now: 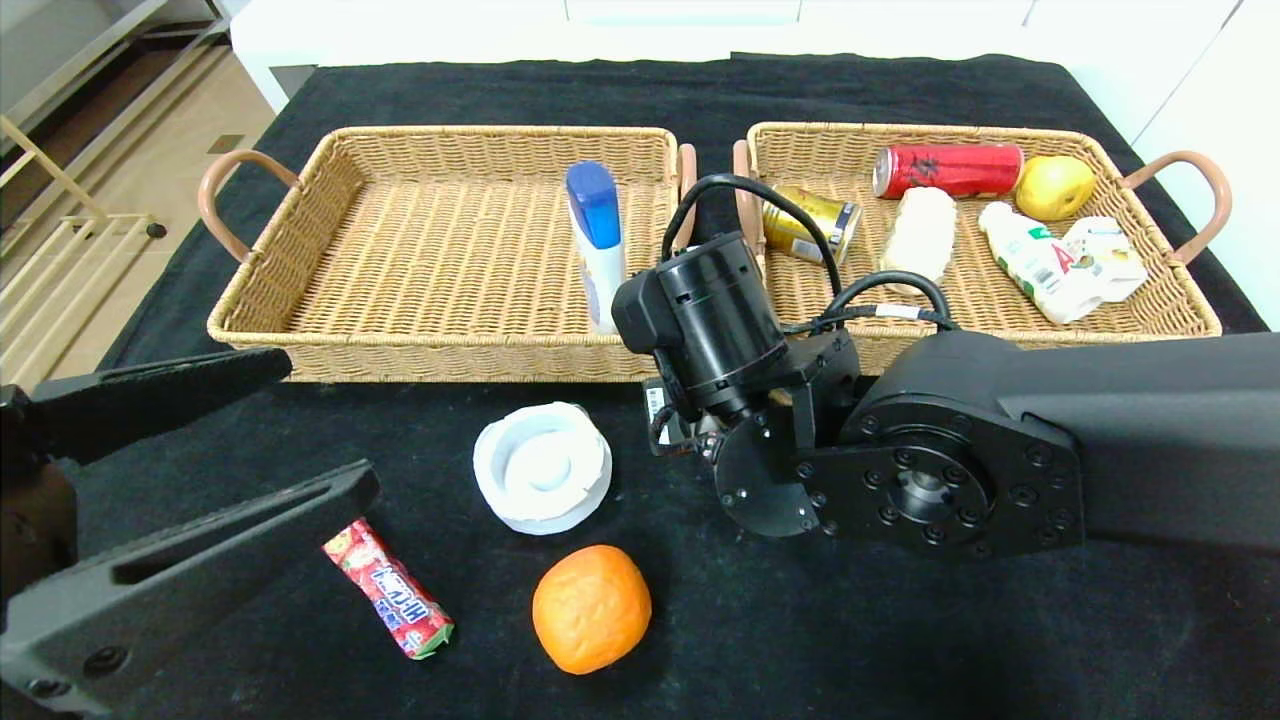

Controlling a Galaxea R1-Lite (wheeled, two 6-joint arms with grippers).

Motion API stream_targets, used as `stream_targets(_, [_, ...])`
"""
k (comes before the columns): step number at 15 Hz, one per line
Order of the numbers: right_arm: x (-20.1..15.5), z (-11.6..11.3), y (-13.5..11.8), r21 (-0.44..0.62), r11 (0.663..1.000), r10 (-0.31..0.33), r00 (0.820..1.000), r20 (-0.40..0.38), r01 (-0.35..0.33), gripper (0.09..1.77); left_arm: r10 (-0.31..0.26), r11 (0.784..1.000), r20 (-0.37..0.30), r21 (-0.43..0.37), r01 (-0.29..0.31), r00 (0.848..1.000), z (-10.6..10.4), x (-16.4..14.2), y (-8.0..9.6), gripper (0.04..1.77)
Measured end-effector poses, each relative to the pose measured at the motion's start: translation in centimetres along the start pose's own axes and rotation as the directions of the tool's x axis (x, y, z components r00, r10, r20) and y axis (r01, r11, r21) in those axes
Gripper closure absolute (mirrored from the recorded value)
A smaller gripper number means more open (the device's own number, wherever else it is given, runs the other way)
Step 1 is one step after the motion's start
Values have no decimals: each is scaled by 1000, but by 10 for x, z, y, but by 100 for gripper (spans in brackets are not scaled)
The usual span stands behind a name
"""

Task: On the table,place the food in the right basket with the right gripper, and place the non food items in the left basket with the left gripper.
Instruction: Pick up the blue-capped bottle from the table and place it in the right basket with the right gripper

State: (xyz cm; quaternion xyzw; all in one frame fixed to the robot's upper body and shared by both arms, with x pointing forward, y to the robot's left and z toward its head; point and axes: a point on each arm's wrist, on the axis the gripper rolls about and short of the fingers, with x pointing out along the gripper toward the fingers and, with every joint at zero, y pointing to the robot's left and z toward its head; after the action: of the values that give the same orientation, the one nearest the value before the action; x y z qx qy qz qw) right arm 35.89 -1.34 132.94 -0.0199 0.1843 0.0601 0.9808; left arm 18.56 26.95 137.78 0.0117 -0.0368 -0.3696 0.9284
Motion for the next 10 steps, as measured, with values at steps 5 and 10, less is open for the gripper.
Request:
stream_targets(5, [0, 0, -1, 1, 1000, 1, 1000, -1, -1, 101, 1, 1000, -3, 1, -1, 1000, -1, 0, 0, 9])
stream_targets(10, [-23, 10, -4, 5, 999, 33, 999, 12, -33, 101, 1, 1000, -7, 0, -1, 1000, -1, 1, 0, 9])
